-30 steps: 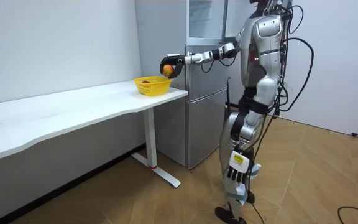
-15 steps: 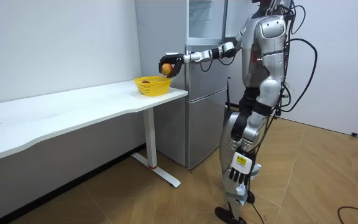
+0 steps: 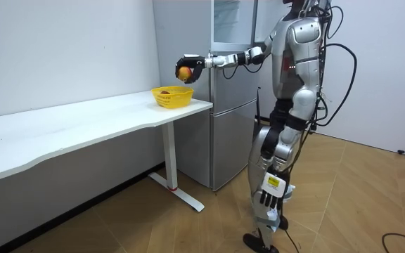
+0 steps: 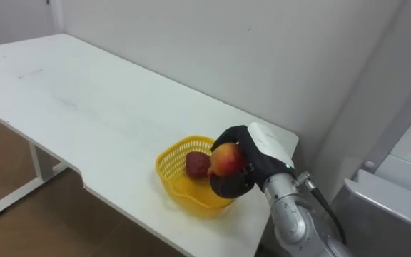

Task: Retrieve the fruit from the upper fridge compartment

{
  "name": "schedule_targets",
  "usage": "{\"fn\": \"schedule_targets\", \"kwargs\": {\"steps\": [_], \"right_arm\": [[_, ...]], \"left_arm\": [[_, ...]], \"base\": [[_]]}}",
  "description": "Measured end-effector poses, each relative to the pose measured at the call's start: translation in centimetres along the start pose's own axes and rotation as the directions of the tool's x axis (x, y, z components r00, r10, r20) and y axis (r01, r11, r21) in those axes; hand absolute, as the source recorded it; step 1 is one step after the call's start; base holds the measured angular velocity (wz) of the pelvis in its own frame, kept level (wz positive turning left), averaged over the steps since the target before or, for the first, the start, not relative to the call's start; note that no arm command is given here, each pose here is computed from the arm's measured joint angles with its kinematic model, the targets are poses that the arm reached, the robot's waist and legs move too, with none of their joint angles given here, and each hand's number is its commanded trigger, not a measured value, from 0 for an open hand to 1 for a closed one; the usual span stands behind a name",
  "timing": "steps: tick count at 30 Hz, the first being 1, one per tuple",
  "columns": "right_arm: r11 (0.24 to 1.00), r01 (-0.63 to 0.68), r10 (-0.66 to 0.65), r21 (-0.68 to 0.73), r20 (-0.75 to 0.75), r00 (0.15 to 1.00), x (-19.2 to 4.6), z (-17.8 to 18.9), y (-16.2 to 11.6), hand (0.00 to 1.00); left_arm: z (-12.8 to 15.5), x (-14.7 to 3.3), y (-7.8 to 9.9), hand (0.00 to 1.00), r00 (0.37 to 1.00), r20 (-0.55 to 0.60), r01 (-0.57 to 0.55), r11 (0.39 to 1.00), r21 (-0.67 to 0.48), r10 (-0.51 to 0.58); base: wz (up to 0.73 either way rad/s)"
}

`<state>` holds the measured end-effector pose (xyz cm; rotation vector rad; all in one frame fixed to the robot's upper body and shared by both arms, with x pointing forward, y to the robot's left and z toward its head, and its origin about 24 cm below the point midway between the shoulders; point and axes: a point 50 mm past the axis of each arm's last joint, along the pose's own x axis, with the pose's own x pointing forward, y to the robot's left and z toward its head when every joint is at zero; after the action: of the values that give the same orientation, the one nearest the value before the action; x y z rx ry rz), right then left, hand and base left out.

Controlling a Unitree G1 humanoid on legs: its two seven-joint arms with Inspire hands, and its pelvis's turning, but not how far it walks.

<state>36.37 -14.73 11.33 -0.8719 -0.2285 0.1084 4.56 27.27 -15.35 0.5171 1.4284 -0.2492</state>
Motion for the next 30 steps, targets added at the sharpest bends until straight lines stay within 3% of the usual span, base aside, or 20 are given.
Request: {"fn": "schedule_targets", "kwargs": {"steps": [3, 4, 5, 6, 30], "right_arm": [[1.0, 0.001, -0.001, 0.0, -0.003, 1.0, 0.01, 0.02, -0.01, 1.0], [1.0, 0.0, 0.0, 0.0, -0.008, 1.0, 0.0, -0.04, 0.0, 0.84], [1.0, 0.0, 0.0, 0.0, -0.013, 1.0, 0.0, -0.09, 0.0, 0.52], [1.0, 0.0, 0.0, 0.0, -0.017, 1.0, 0.0, -0.12, 0.0, 0.0], [1.0, -0.003, 0.002, -0.008, -0.034, 0.999, -0.04, -0.5, 0.1, 0.0]], "left_arm": [[-0.02, -0.01, 0.07, 0.0, 1.0, -0.002, -0.006, 1.0, -0.005, 0.006], [-0.06, -0.01, 0.1, 0.0, 1.0, -0.003, -0.007, 1.0, -0.008, 0.007], [-0.09, -0.02, 0.1, 0.0, 1.0, -0.005, -0.008, 1.0, -0.01, 0.008], [-0.1, -0.02, 0.11, 0.0, 1.0, -0.005, -0.008, 1.0, -0.011, 0.008], [-0.17, -0.05, 0.34, 0.0, 1.0, -0.007, -0.021, 0.999, -0.029, 0.021]], "base": [[0.0], [0.0], [0.0], [0.0], [0.01]]}}
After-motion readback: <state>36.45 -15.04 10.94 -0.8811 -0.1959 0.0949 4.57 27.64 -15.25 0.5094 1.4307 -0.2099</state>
